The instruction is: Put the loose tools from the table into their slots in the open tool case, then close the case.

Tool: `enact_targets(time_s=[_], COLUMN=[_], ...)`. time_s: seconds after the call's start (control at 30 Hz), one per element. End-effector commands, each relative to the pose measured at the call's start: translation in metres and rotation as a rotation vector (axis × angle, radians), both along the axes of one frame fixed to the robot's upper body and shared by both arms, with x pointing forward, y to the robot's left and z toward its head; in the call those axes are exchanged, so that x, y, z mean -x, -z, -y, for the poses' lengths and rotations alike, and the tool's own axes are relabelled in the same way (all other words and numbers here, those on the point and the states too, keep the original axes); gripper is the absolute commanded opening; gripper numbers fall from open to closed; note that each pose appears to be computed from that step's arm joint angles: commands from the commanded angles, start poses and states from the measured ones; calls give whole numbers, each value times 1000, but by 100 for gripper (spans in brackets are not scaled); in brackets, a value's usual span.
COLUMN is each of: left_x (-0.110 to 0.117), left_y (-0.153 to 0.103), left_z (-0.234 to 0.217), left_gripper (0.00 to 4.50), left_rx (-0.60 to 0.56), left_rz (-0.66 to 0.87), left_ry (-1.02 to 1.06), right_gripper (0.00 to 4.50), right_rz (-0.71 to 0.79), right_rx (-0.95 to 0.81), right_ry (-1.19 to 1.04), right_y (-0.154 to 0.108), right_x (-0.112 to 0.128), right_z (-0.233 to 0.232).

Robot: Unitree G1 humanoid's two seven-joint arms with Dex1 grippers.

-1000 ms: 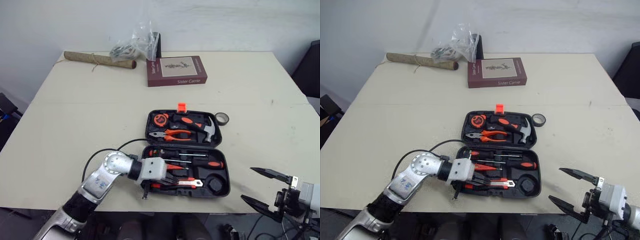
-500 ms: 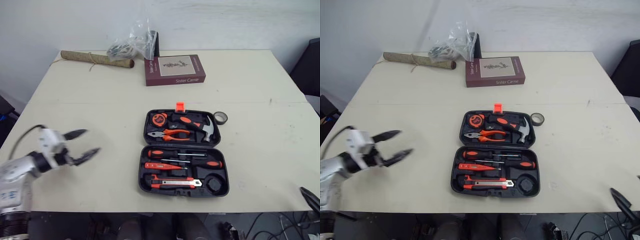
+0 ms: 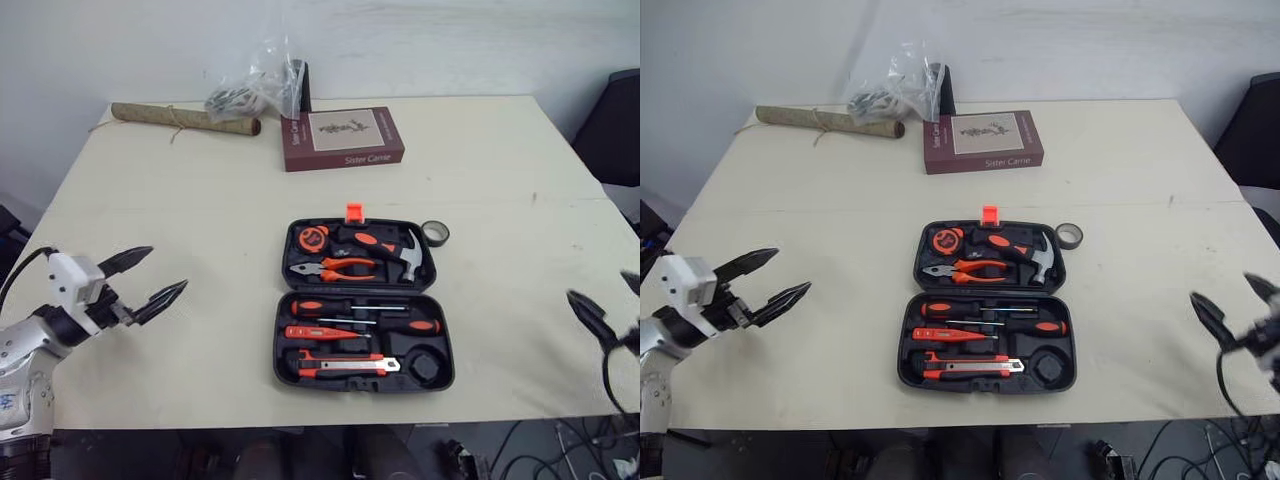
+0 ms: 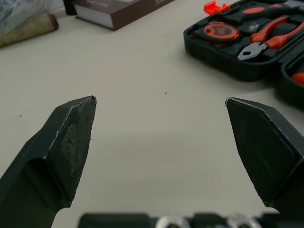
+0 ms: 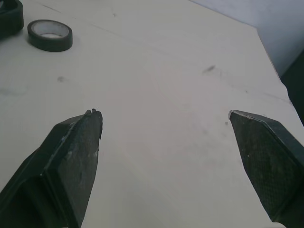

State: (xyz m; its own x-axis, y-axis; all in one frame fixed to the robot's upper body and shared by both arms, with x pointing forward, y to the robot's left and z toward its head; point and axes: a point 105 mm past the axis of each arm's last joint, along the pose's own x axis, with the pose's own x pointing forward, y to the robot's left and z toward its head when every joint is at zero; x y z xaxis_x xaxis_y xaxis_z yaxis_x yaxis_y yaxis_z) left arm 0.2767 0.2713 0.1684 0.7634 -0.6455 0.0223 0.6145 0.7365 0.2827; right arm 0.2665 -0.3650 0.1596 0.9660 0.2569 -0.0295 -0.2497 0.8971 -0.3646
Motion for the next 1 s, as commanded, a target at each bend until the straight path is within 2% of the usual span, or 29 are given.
enact_targets(time_s=[0.03, 0.23, 0.47, 0.57, 0.67, 0.77, 1.0], left_x=[-5, -16, -19, -18, -17, -14, -6], left_y=[-33, -51, -41, -37, -35, -32, -30], left_z=[28, 75, 108, 114, 116, 117, 116], left_gripper=[442, 442, 442, 450, 450, 450, 450], left_rx=[-13, -6, -4, 1, 6, 2, 0], left_rz=[84, 118, 100, 101, 102, 99, 98], left_ry=[118, 310, 419, 426, 425, 423, 400], right_gripper=[450, 450, 450, 358, 220, 220, 220], right_rz=[-101, -353, -519, -592, -579, -541, -527], right_rx=[112, 367, 606, 667, 685, 701, 738], right_ry=[-225, -492, -673, -652, -640, -639, -685], right_y=[-19, -29, -32, -27, -28, -31, -36], right_x=[-28, -68, -102, -116, -127, -137, -140], right_z=[-43, -90, -119, -119, -125, -136, -146])
